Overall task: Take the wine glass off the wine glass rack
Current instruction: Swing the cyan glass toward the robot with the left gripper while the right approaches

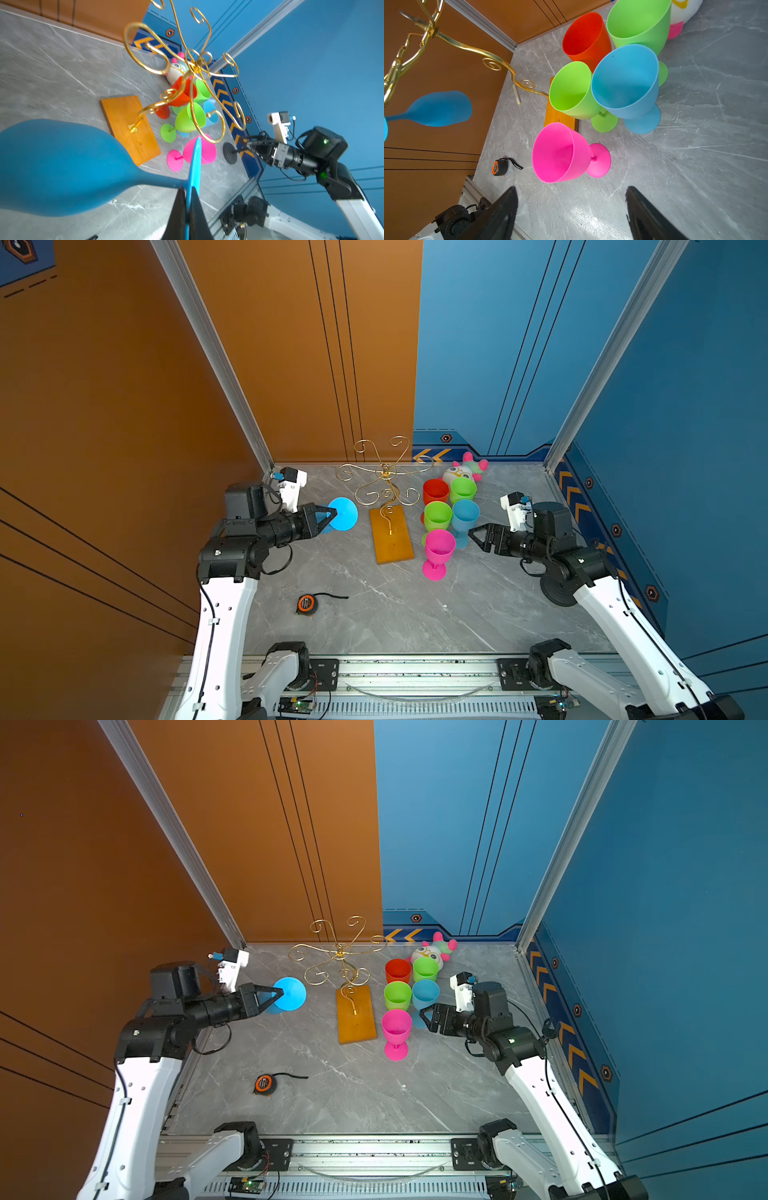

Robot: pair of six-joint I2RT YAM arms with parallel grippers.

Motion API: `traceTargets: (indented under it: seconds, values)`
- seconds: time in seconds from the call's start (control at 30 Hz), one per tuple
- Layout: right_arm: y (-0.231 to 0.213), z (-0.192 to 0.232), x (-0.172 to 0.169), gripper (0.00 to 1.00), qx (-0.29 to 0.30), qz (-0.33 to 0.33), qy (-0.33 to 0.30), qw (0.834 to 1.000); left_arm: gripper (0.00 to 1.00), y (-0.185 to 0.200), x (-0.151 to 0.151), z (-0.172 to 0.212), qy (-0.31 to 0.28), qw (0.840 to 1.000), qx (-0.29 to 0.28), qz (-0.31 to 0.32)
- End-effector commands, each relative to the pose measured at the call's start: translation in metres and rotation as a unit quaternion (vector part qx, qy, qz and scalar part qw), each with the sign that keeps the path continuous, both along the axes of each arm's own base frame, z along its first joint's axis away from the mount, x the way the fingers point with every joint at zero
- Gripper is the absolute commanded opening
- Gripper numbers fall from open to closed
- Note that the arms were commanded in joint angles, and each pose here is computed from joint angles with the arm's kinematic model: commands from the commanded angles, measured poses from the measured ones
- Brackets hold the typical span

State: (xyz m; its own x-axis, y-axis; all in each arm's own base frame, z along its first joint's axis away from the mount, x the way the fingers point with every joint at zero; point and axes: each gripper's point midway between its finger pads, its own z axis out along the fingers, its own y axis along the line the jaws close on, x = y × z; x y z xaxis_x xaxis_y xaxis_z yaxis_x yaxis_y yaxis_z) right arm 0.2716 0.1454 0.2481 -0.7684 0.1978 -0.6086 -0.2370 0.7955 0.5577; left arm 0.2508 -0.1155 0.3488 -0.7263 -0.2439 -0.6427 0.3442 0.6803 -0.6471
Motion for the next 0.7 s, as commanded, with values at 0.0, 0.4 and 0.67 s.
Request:
traceTargets:
  seconds: [0.0, 0.4, 0.67]
  values:
    - [0.001, 0.003, -0.001, 0.82, -0.021, 0.009, 0.005, 1.000, 0.00, -0.023, -0.027, -0.008, -0.001, 0.997, -0.012, -0.074]
    - [0.011, -0.002, 0.001, 0.82, -0.044, 0.022, 0.031, 0.998, 0.00, -0.105, -0.123, -0.026, -0.036, 0.947, 0.025, -0.319]
    - [0.015, 0.002, -0.002, 0.82, -0.049, 0.021, 0.044, 0.998, 0.00, -0.134, -0.169, -0.044, -0.119, 0.895, 0.122, -0.412]
